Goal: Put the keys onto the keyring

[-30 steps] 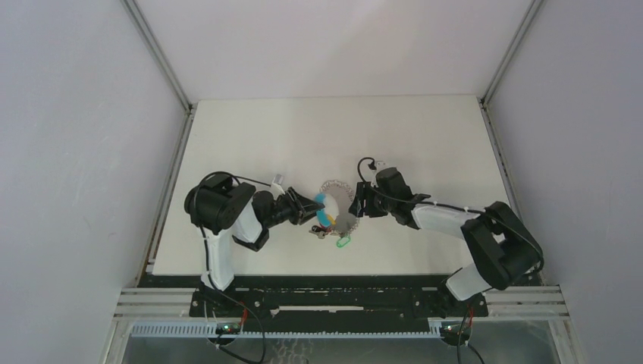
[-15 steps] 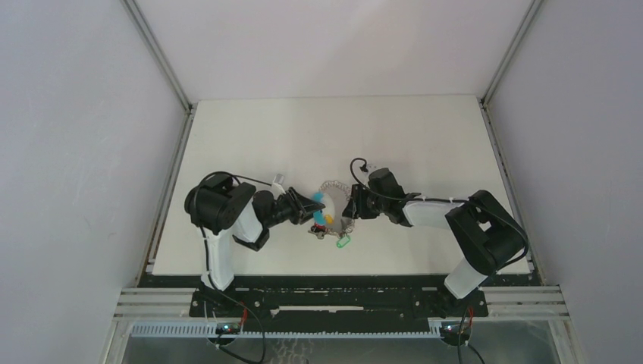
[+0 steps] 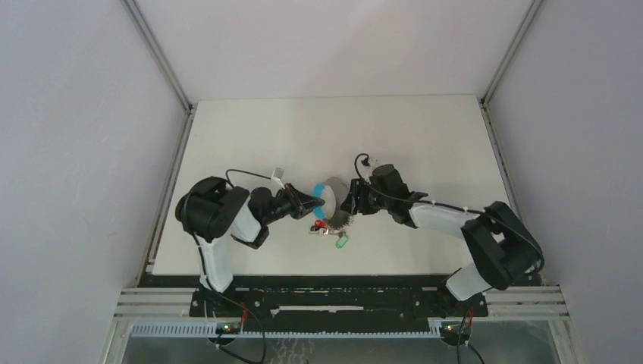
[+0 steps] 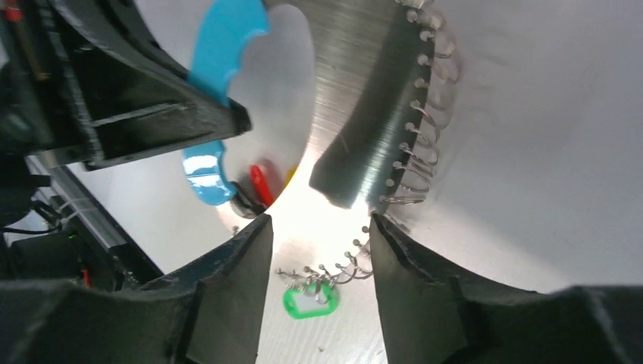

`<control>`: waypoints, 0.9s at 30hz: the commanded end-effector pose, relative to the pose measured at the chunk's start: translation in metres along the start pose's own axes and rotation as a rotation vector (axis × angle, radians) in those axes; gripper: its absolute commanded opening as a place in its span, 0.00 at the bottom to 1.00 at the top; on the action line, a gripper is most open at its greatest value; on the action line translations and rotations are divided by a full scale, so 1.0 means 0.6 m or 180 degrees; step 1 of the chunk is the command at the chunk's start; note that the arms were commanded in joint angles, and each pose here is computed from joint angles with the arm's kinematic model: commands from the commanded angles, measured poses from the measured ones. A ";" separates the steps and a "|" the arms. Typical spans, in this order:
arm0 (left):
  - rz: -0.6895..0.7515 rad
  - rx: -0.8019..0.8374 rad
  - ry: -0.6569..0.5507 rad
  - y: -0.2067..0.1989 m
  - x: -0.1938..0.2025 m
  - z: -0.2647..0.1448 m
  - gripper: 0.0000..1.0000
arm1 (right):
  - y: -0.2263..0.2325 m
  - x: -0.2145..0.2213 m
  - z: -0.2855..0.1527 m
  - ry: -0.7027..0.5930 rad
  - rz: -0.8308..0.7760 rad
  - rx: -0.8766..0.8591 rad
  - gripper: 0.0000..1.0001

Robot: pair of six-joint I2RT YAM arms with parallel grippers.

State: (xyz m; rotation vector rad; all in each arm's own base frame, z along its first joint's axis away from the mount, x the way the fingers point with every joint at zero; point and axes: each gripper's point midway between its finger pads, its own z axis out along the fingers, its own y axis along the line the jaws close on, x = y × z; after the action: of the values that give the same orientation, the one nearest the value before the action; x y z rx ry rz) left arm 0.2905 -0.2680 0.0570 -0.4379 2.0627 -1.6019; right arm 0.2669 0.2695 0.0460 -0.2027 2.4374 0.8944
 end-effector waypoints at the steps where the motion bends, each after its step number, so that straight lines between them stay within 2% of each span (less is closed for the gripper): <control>1: 0.0303 0.0397 -0.0103 -0.075 -0.012 -0.011 0.01 | 0.050 -0.074 -0.059 -0.0523 -0.0392 -0.0170 0.53; 10: 0.0723 0.0340 -0.0222 -0.130 -0.028 -0.034 0.00 | 0.067 -0.099 -0.162 -0.1058 -0.0823 -0.0186 0.66; 16: 0.1375 -0.0052 -0.0350 -0.174 -0.055 -0.063 0.00 | 0.084 -0.117 -0.246 -0.1582 -0.1246 -0.0213 0.79; 21: 0.1843 -0.0153 -0.0504 -0.243 -0.074 -0.106 0.00 | 0.111 -0.129 -0.303 -0.1942 -0.1595 -0.0360 0.92; 27: 0.2381 -0.0012 -0.0585 -0.327 -0.085 -0.141 0.00 | 0.130 -0.156 -0.350 -0.2364 -0.1720 -0.0376 1.00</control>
State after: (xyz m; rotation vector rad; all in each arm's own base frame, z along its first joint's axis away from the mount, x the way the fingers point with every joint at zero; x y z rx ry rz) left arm 0.2799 -0.2291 0.2345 0.0447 1.8467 -1.1494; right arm 0.2267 0.1995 0.2542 -0.4570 1.6315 0.7535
